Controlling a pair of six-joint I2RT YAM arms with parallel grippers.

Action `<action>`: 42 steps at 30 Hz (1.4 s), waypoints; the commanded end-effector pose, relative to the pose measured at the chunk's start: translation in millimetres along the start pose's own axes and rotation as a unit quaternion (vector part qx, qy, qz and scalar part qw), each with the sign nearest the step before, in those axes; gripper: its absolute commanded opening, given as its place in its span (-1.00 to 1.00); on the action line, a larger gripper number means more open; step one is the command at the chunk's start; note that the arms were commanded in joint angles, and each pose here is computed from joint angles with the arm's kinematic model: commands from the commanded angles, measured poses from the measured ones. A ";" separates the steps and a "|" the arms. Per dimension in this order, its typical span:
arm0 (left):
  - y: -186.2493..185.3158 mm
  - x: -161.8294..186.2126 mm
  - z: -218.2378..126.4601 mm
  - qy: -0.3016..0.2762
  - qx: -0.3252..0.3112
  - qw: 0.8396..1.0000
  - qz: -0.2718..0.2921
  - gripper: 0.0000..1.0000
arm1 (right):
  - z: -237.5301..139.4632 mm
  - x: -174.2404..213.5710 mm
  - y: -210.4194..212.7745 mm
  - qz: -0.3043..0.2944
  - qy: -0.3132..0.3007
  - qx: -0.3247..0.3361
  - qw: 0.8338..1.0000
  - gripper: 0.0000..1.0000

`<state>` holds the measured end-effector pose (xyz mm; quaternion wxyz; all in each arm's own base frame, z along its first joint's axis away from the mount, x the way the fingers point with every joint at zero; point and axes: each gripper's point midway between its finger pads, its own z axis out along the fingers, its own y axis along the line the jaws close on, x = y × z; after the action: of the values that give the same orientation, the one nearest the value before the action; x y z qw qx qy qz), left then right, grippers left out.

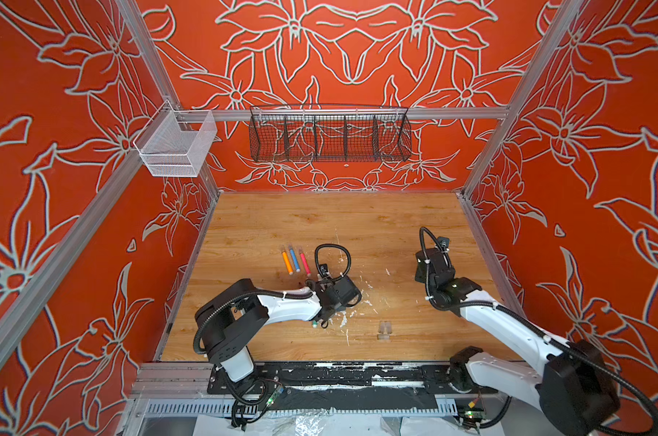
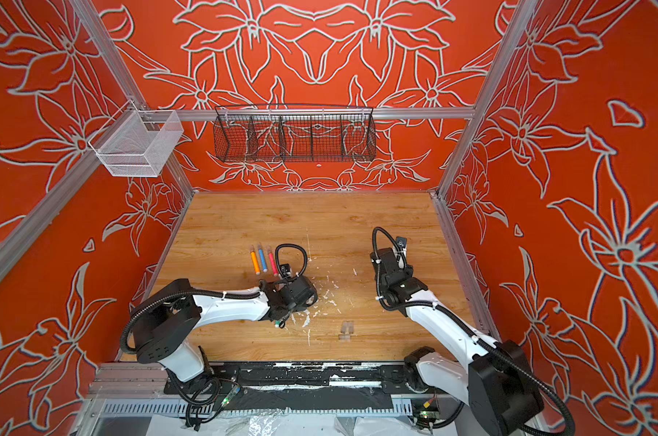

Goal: Insert the pens into the pen caps
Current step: 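Lift the yellow marker with the left gripper while the right gripper approaches it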

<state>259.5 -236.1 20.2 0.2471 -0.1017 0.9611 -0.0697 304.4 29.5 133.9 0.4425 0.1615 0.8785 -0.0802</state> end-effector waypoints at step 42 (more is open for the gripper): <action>-100.2 -73.9 -124.2 -0.115 0.321 0.909 0.239 -1.00 | -144.6 7.0 171.7 0.192 0.121 -0.476 0.850 0.18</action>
<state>281.5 -297.5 166.0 0.3728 0.1923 0.8670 -0.2689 249.1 223.8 207.7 0.3609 0.0920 0.8228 0.4293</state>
